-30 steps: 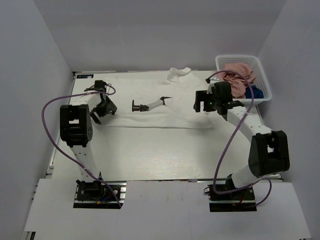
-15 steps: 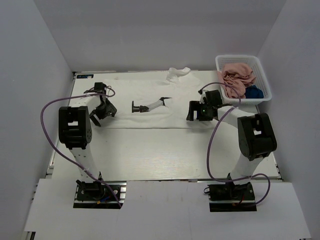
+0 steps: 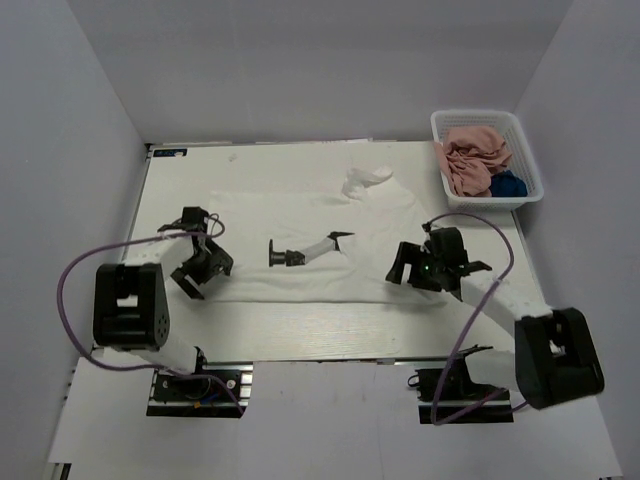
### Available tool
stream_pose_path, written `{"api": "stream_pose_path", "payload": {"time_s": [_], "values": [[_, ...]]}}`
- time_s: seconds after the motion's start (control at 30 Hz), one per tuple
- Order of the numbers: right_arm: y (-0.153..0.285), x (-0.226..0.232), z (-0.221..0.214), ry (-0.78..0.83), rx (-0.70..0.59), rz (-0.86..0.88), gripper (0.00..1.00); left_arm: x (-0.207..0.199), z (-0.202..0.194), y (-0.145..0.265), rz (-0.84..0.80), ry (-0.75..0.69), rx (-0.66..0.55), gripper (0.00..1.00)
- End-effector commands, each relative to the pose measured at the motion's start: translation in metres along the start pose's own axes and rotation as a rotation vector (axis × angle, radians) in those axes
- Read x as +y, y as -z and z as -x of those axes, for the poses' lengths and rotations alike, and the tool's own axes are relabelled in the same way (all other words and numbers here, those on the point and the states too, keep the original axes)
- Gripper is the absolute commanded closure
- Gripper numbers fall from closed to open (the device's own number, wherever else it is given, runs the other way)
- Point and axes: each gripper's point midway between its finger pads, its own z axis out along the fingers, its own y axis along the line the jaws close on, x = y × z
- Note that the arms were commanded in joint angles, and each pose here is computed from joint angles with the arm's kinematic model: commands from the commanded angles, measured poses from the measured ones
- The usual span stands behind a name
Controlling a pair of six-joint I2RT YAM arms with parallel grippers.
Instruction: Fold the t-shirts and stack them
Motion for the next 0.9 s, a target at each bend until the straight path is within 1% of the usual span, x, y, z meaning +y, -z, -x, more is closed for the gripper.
{"api": "stream_pose_path", "payload": {"time_s": [0.0, 0.03, 0.1, 0.13, 0.17, 0.2, 0.23, 0.27, 0.3, 0.33, 0.37, 0.4, 0.43, 0.47, 0.5, 0.53, 0.57, 0.6, 0.63, 0.67, 0.7, 0.73, 0.77, 0.8, 0.83, 0.87], "values": [[0.022, -0.01, -0.045, -0.047, 0.129, -0.064, 0.1, 0.012, -0.024, 0.016, -0.043, 0.049, 0.03, 0.0], [0.026, -0.006, -0.037, -0.03, 0.11, -0.058, 0.1, 0.011, -0.02, 0.021, -0.054, 0.052, 0.007, 0.0], [0.041, 0.014, 0.0, 0.035, -0.004, -0.012, 0.1, 0.004, -0.002, 0.035, -0.079, 0.05, -0.058, 0.0], [0.045, 0.019, 0.01, 0.058, -0.034, -0.004, 0.1, -0.001, 0.005, 0.042, -0.094, 0.053, -0.073, 0.0], [0.056, 0.034, 0.042, 0.093, -0.114, 0.021, 0.1, -0.014, 0.024, 0.054, -0.113, 0.061, -0.114, 0.0], [0.053, 0.036, 0.053, 0.11, -0.137, 0.019, 0.1, -0.019, 0.036, 0.058, -0.112, 0.056, -0.146, 0.0], [0.054, 0.038, 0.065, 0.136, -0.168, 0.004, 0.1, -0.024, 0.041, 0.056, -0.098, 0.053, -0.133, 0.0], [0.065, 0.051, 0.097, 0.145, -0.243, 0.02, 0.1, -0.035, 0.063, 0.069, -0.118, 0.047, -0.171, 0.0], [0.053, 0.047, 0.105, 0.153, -0.238, -0.017, 0.1, -0.046, 0.079, 0.073, -0.12, 0.057, -0.178, 0.0], [0.052, 0.048, 0.117, 0.154, -0.257, -0.024, 0.1, -0.05, 0.09, 0.074, -0.108, 0.062, -0.204, 0.0], [0.055, 0.058, 0.138, 0.164, -0.304, -0.01, 0.1, -0.054, 0.1, 0.075, -0.099, 0.067, -0.228, 0.0], [0.042, 0.054, 0.154, 0.145, -0.307, -0.05, 0.1, -0.053, 0.109, 0.074, -0.069, 0.07, -0.251, 0.0], [0.049, 0.051, 0.182, 0.12, -0.381, -0.109, 0.1, -0.062, 0.123, 0.083, -0.079, 0.078, -0.28, 0.0], [0.034, 0.044, 0.185, 0.099, -0.348, -0.152, 0.1, -0.058, 0.132, 0.072, -0.022, 0.071, -0.284, 0.0], [0.028, 0.041, 0.206, 0.068, -0.372, -0.198, 0.1, -0.059, 0.138, 0.071, 0.0, 0.07, -0.29, 0.0], [0.034, 0.046, 0.228, 0.051, -0.402, -0.216, 0.1, -0.066, 0.15, 0.077, -0.002, 0.077, -0.314, 0.0], [0.016, 0.036, 0.231, 0.06, -0.373, -0.267, 0.1, -0.065, 0.155, 0.075, 0.024, 0.077, -0.324, 0.0], [0.031, 0.051, 0.272, 0.061, -0.453, -0.244, 0.1, -0.062, 0.158, 0.063, 0.059, 0.065, -0.308, 0.0], [-0.008, 0.033, 0.257, 0.075, -0.338, -0.294, 0.1, -0.067, 0.163, 0.064, 0.052, 0.068, -0.315, 0.0], [-0.015, 0.03, 0.263, 0.079, -0.323, -0.302, 0.1, -0.067, 0.17, 0.06, 0.055, 0.067, -0.319, 0.0], [-0.012, 0.038, 0.286, 0.075, -0.354, -0.289, 0.1, -0.073, 0.172, 0.056, 0.036, 0.069, -0.316, 0.0], [-0.041, 0.026, 0.285, 0.075, -0.286, -0.319, 0.1, -0.076, 0.179, 0.048, 0.038, 0.052, -0.31, 0.0], [-0.048, 0.021, 0.284, 0.07, -0.252, -0.322, 0.1, -0.08, 0.186, 0.044, 0.023, 0.063, -0.314, 0.0], [-0.033, 0.033, 0.322, 0.062, -0.324, -0.296, 0.1, -0.086, 0.19, 0.044, 0.007, 0.054, -0.313, 0.0], [-0.072, 0.016, 0.307, 0.059, -0.233, -0.297, 0.1, -0.088, 0.197, 0.039, 0.005, 0.064, -0.319, 0.0], [-0.069, 0.023, 0.322, 0.055, -0.255, -0.278, 0.1, -0.096, 0.196, 0.024, -0.004, 0.058, -0.295, 0.0]]}}
